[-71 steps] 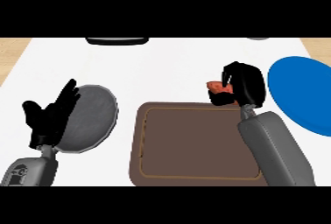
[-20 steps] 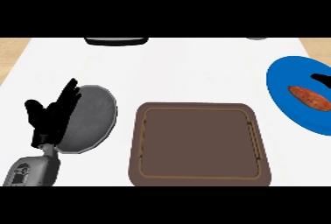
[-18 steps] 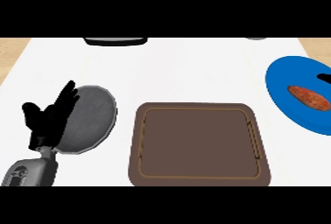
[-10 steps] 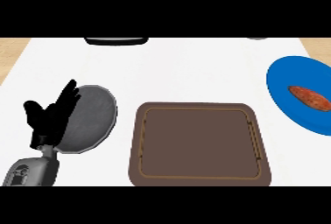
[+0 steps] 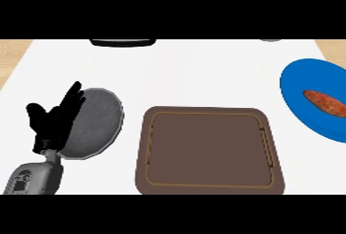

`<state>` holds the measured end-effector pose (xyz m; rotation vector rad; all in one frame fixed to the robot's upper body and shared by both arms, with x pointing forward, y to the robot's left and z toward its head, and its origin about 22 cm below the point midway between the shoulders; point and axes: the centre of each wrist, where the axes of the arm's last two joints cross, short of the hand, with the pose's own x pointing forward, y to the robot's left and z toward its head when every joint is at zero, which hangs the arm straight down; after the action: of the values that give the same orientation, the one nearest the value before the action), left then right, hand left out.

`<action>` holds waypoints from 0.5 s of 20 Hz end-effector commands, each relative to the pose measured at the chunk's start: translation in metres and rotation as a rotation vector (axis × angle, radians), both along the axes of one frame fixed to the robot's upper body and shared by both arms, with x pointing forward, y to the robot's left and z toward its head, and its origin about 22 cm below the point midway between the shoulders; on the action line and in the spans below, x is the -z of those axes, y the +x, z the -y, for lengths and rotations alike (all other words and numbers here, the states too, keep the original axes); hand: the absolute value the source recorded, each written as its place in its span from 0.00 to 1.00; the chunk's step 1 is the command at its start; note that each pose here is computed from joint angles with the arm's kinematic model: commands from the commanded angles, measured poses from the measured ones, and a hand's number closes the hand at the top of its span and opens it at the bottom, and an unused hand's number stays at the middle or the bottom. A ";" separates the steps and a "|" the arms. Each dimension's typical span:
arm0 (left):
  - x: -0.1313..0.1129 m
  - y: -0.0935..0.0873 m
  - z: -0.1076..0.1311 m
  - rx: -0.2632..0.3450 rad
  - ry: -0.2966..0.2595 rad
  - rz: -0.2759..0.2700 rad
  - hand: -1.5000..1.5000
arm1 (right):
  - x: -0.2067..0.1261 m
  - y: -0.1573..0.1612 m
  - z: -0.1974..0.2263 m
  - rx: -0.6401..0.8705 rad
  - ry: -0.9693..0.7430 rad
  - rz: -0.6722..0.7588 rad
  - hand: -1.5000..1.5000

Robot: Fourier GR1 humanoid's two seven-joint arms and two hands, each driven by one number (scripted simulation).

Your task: Pick the sweet potato from the tray and place it in the plate

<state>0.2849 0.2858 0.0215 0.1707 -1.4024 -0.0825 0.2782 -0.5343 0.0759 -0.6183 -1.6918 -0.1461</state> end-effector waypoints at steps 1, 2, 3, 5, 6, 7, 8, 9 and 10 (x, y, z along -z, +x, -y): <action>-0.006 0.004 0.009 0.008 -0.004 0.021 0.50 | -0.004 -0.019 0.024 0.025 -0.016 -0.002 0.00; -0.003 0.001 0.001 0.001 0.016 0.011 0.50 | 0.015 -0.026 0.023 0.037 -0.016 0.016 0.00; -0.008 0.009 0.001 0.001 0.012 0.019 0.50 | -0.005 -0.019 0.018 0.021 -0.013 0.016 0.00; 0.013 -0.007 -0.009 0.007 -0.011 0.001 0.50 | 0.016 -0.029 0.018 0.033 -0.016 -0.013 0.00; -0.004 -0.003 -0.009 0.006 0.000 0.008 0.50 | 0.025 -0.046 0.029 0.028 -0.035 -0.029 0.00; 0.002 0.011 -0.011 0.003 -0.002 0.006 0.50 | 0.017 -0.037 0.028 0.045 -0.022 -0.039 0.00; 0.012 -0.011 -0.014 0.008 -0.005 -0.010 0.50 | 0.023 -0.043 0.029 0.049 -0.061 -0.056 0.00; 0.010 -0.003 -0.001 -0.001 0.001 0.000 0.50 | -0.005 -0.032 0.031 0.065 -0.036 -0.053 0.00; 0.000 -0.003 -0.001 0.035 -0.001 0.015 0.50 | 0.012 -0.048 0.040 0.068 -0.047 -0.070 0.00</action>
<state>0.2836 0.2896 0.0181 0.1633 -1.4080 -0.0901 0.2433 -0.5627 0.0648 -0.6819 -1.6461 -0.1384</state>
